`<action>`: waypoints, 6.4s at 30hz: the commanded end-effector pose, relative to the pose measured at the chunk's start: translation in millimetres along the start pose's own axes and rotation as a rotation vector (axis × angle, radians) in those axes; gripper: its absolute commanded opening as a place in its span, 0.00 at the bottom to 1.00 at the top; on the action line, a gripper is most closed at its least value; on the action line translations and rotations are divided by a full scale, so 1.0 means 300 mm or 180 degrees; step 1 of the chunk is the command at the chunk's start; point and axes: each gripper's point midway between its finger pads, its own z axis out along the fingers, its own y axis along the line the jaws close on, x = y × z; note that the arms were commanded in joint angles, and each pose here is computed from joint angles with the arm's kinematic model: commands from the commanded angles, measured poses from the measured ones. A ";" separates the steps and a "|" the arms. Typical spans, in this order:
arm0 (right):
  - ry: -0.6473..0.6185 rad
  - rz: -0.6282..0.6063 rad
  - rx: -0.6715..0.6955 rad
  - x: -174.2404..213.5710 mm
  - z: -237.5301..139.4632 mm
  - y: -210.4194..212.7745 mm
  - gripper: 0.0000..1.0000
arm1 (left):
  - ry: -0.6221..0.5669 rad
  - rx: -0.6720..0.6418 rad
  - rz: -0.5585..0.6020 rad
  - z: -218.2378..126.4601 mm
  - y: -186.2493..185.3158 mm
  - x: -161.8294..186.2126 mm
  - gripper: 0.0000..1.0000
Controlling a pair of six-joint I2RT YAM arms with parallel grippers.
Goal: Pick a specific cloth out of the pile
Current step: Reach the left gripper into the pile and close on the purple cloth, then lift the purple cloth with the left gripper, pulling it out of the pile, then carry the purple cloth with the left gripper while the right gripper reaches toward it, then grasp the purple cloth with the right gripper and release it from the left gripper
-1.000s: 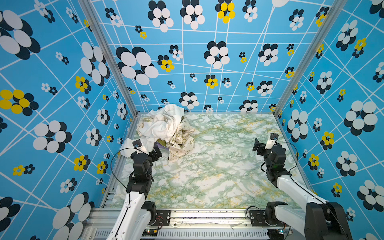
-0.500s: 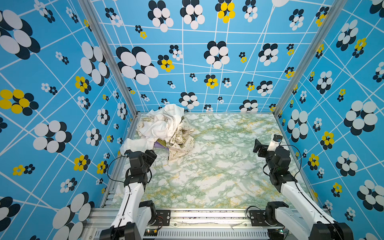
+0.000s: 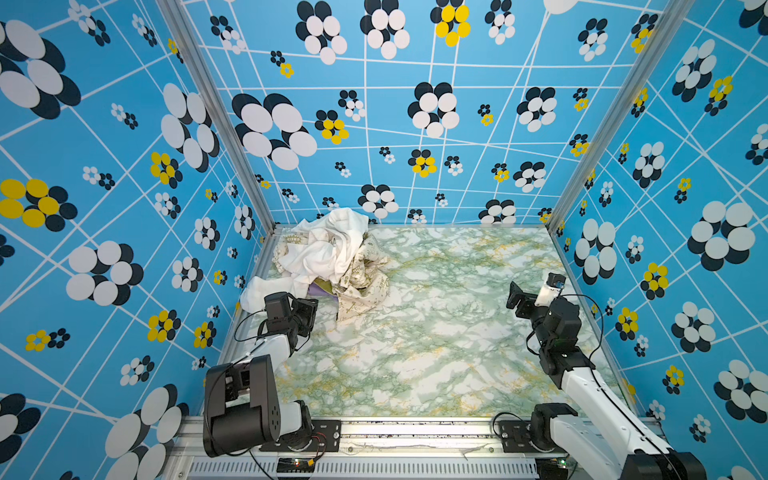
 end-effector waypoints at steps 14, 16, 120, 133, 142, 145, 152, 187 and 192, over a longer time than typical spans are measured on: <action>0.0031 0.0027 0.0055 0.019 -0.007 -0.015 0.99 | 0.0331 0.0342 -0.0268 0.143 -0.067 0.002 0.33; 0.0039 0.0022 0.0062 0.022 -0.007 -0.017 0.99 | 0.0351 0.0365 -0.0267 0.161 -0.071 0.007 0.33; -0.0275 0.0153 -0.0355 -0.217 -0.059 0.078 0.99 | 0.0097 0.3338 0.3103 -0.802 -1.799 0.633 0.00; -0.0405 0.0118 -0.0015 -0.293 -0.145 0.013 0.99 | 0.1398 0.2476 0.3700 -0.140 -1.455 1.293 0.11; -0.0187 0.0075 -0.0035 -0.262 -0.136 0.019 0.99 | 0.1362 0.1415 0.4599 -0.023 -1.172 1.263 0.96; -0.0056 0.0085 -0.0193 -0.238 -0.109 0.051 0.99 | 0.1081 0.1395 0.4666 -0.098 -1.138 1.176 0.99; 0.0498 0.0153 -0.0639 -0.164 -0.022 0.154 0.96 | 0.0522 0.1604 0.4222 -0.290 -0.963 0.959 0.99; 0.2447 -0.1963 -0.0811 0.391 0.332 0.678 0.67 | 0.0049 0.1571 0.3989 -0.414 -0.547 0.761 0.99; 0.2530 -0.1920 -0.0776 0.428 0.359 0.690 0.43 | -0.0007 0.1591 0.3900 -0.438 -0.527 0.737 0.99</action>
